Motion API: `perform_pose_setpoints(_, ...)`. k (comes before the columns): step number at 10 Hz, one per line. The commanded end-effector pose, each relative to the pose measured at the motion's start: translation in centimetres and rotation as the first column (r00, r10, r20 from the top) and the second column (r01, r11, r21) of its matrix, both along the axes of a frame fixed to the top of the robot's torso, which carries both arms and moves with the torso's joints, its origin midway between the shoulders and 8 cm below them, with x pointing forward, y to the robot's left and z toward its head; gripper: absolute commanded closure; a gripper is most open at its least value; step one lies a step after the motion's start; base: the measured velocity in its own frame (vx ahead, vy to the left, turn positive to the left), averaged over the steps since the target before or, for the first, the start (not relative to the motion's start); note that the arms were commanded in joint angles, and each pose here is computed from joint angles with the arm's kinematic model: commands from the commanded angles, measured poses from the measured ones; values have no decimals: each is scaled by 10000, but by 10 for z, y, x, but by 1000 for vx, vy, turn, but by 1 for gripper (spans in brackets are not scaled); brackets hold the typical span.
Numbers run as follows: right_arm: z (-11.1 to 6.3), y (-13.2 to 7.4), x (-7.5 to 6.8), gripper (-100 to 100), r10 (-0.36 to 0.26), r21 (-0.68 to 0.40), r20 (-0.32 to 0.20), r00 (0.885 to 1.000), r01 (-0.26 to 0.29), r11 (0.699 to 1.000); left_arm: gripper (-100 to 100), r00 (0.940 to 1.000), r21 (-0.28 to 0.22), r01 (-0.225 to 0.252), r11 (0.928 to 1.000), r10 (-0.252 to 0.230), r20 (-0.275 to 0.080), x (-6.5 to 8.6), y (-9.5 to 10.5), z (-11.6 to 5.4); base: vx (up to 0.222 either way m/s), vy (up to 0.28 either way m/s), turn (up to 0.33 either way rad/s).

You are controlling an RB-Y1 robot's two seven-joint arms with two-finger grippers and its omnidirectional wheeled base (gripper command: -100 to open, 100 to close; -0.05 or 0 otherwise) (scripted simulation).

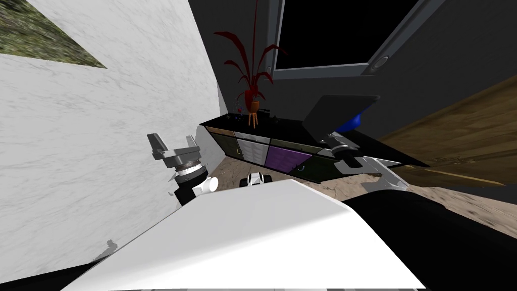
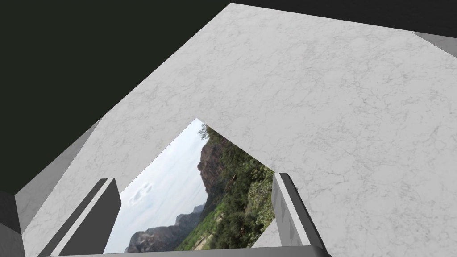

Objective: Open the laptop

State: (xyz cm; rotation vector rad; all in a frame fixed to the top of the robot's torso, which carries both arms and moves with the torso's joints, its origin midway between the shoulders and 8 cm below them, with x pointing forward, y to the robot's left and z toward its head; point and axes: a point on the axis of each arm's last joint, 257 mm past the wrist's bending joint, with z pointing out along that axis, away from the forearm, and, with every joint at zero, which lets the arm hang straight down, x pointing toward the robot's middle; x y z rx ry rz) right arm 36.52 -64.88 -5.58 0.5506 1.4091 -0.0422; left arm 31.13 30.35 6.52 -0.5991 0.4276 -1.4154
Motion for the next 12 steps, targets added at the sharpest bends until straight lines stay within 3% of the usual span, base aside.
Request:
perform_pose_setpoints(1,-14,-6,2,100,-197,1485,547,9983,114,9889,0,10000,0,0,10000,0,0,0,0,0,-46,-28,33)
perform_pose_setpoints(3,-20,-8,4,100,-303,2240,866,9958,101,9745,0,10000,0,0,10000,0,0,0,0,0,-45,-29,38)
perform_pose_setpoints(4,-8,-6,5,100,-175,1838,896,9958,7,9830,0,10000,0,0,10000,0,0,0,0,0,-14,-8,15)
perform_pose_setpoints(6,-19,-9,8,100,-394,3008,1393,9895,-44,9537,0,10000,0,0,10000,0,0,0,0,0,-29,-18,26)
perform_pose_setpoints(10,-42,-12,12,100,-875,4799,2045,9750,-220,8770,0,10000,0,0,10000,0,0,0,0,0,-37,-22,24)
perform_pose_setpoints(11,-52,-11,15,100,-1091,5463,2277,9676,-342,8369,0,10000,0,0,10000,0,0,0,0,0,-49,-19,18)
perform_pose_setpoints(12,-30,-11,18,100,-841,4902,2387,9674,-453,8704,0,10000,0,0,10000,0,0,0,0,0,-26,-8,10)
